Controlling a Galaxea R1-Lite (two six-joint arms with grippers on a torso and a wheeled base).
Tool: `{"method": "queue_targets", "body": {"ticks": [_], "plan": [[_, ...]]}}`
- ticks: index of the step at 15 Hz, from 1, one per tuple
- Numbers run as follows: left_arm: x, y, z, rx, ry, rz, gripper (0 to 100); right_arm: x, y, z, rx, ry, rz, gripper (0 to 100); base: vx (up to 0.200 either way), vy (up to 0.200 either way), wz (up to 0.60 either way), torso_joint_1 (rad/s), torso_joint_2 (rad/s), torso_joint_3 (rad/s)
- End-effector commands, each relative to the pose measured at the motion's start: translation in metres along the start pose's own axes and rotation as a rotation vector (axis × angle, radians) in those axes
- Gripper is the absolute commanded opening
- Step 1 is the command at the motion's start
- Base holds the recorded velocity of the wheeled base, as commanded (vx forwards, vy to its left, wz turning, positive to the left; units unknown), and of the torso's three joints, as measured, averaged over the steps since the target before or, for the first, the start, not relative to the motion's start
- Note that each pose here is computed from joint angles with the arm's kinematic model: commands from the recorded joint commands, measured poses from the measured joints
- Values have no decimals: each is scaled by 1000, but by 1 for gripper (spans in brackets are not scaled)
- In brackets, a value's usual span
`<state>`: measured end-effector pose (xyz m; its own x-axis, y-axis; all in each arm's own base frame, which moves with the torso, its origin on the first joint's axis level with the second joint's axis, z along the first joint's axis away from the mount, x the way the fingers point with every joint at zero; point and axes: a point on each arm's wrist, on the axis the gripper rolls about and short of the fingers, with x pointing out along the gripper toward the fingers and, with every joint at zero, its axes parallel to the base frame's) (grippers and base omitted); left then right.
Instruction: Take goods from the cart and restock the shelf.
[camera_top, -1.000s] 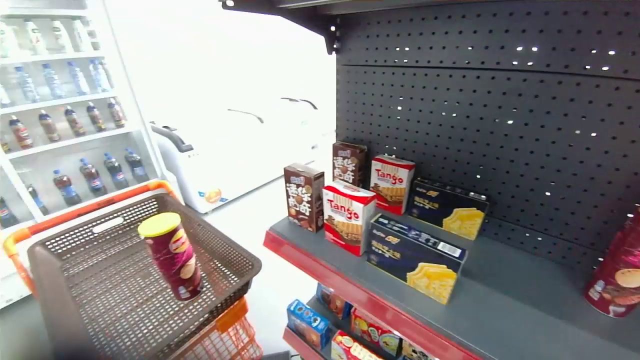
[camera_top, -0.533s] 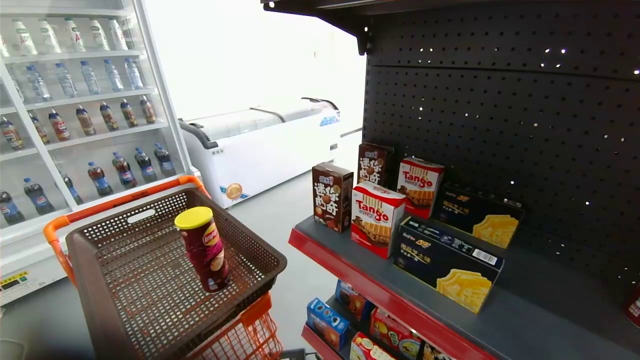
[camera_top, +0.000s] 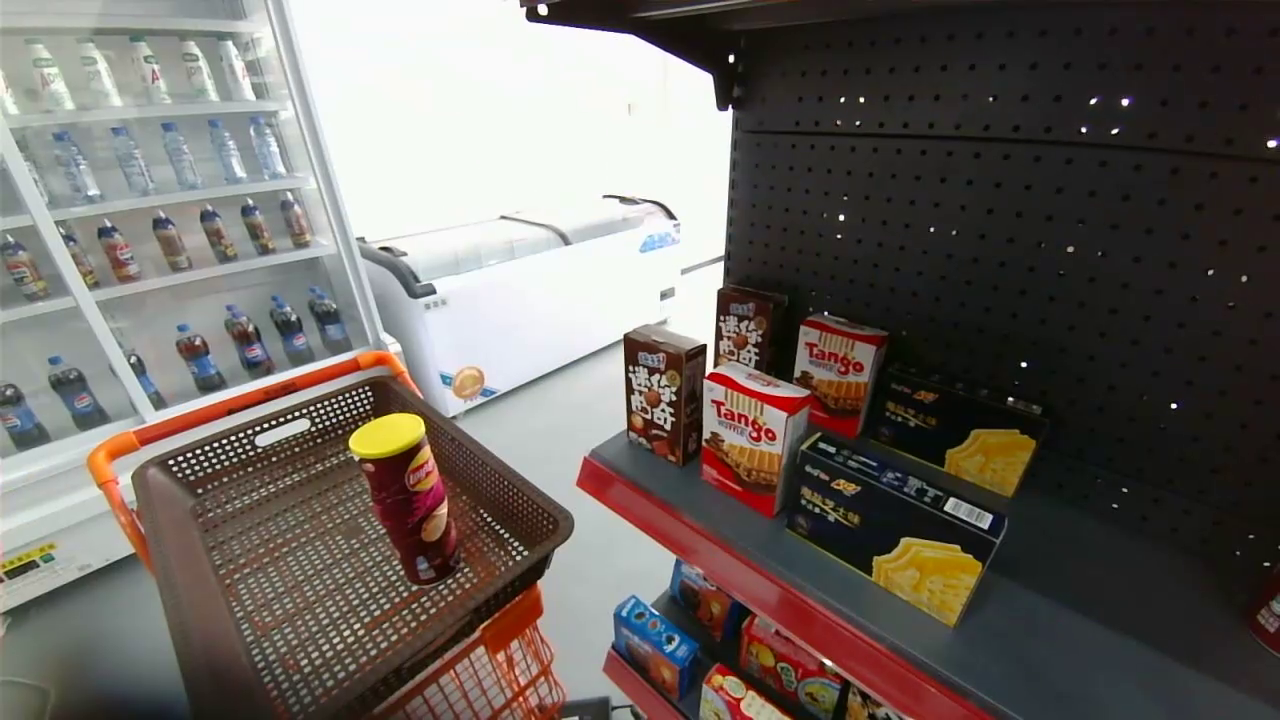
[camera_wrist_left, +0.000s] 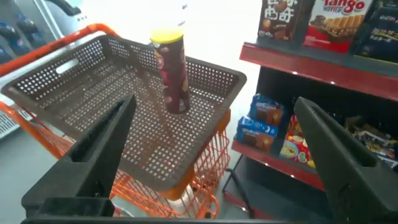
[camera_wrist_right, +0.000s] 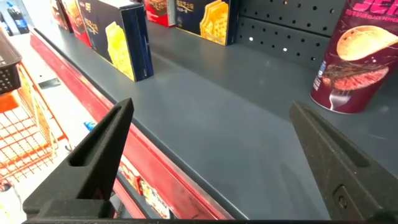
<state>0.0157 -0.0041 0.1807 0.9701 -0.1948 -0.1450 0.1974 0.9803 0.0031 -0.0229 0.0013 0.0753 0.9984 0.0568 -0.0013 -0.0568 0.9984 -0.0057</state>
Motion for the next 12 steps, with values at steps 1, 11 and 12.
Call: {"method": "queue_targets", "body": {"ticks": [1,11,12], "plan": [[72,11,22,-28,228,-18,100,0,0,0,0,0,1,100,0,0,0,0,0,0],[177,44,-4,24,404,123,100,0,0,0,0,0,1,100,0,0,0,0,0,0],[190,46,-6,28,382,121,100,0,0,0,0,0,1,100,0,0,0,0,0,0]]}}
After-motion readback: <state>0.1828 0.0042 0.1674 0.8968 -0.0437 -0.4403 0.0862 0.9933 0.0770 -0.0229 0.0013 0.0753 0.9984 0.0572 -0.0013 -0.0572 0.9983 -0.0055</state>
